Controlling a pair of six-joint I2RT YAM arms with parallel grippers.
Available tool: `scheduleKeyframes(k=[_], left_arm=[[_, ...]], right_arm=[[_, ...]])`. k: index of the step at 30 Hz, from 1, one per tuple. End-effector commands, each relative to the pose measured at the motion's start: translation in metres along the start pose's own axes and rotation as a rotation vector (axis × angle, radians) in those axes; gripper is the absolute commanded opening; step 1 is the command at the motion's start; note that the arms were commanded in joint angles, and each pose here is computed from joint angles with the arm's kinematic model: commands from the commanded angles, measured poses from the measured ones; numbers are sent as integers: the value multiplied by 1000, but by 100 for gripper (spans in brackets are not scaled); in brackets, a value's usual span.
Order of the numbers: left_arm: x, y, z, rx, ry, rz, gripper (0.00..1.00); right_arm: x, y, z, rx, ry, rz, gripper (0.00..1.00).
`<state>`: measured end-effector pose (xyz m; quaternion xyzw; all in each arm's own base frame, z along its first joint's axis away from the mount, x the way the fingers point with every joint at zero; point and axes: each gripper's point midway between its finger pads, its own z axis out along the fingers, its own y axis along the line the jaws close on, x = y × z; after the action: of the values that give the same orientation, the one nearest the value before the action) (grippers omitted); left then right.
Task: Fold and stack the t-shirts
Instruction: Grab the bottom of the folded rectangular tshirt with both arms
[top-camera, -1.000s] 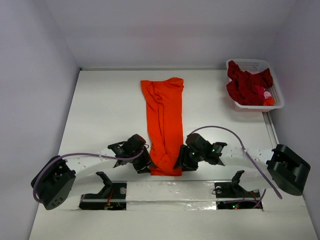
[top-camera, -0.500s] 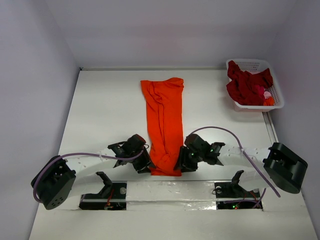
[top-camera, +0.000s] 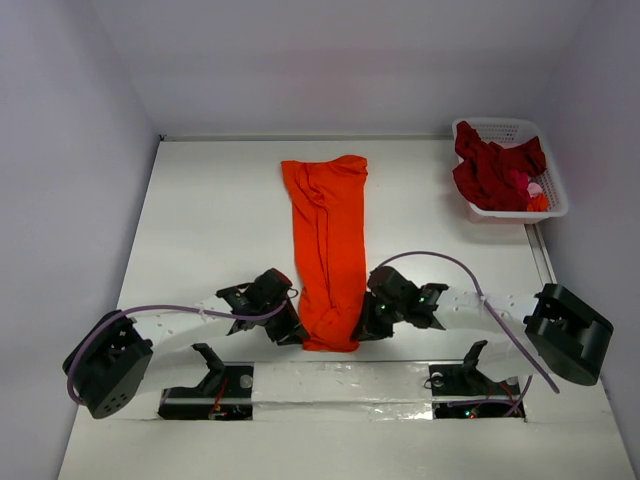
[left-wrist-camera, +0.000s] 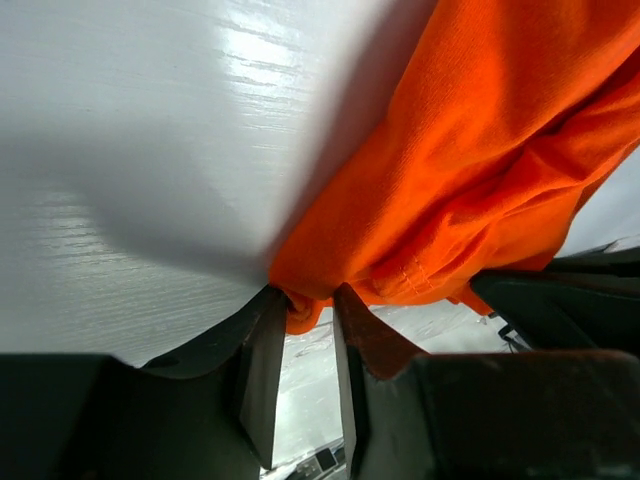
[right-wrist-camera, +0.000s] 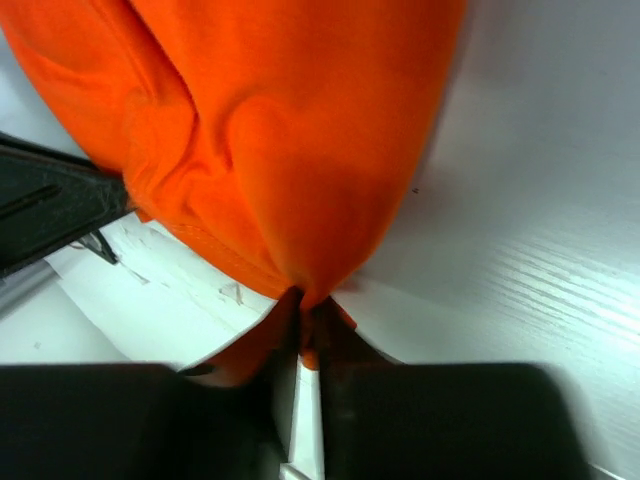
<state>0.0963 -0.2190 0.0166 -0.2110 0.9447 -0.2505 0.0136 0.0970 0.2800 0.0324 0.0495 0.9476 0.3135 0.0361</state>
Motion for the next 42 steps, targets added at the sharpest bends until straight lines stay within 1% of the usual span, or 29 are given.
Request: scheduleKeyframes(k=[1,4,5,6,8,9,10,20,27,35,42], left_arm=[[-1,5,1,-29,-10,5,20],[-1,3,1,-26,-5,12,18],[0,3,1,-28,-3,14,16],[0,2,1,-34,0,17,12],[-1,0,0,-35,1,25,8],[-1,0,0,-38,3,24,2],[-1,-3,-1,-31,-1,27,0],[-4,-22,-11,-5,-6,35,0],[-7,-38,-24,15,-26,41,0],[-12,-52,-28,28,-41,49,0],[-31,-59,-31,17,-71,55,0]], right_arm=[[-7,20,-3,-43,-23,-29,5],[-7,19,-2,-40,-20,-29,2],[-7,20,-2,-39,-21,-29,0],[-8,20,-3,-40,-23,-30,0],[-8,20,-2,-40,-23,-31,0],[-8,20,-2,-39,-23,-31,0],[-8,20,-2,-35,-23,-32,0],[-9,19,-4,-20,-29,-37,0],[-18,31,-21,-13,-69,-64,0],[-24,33,-26,20,-94,-78,0],[-36,39,-34,31,-120,-100,0]])
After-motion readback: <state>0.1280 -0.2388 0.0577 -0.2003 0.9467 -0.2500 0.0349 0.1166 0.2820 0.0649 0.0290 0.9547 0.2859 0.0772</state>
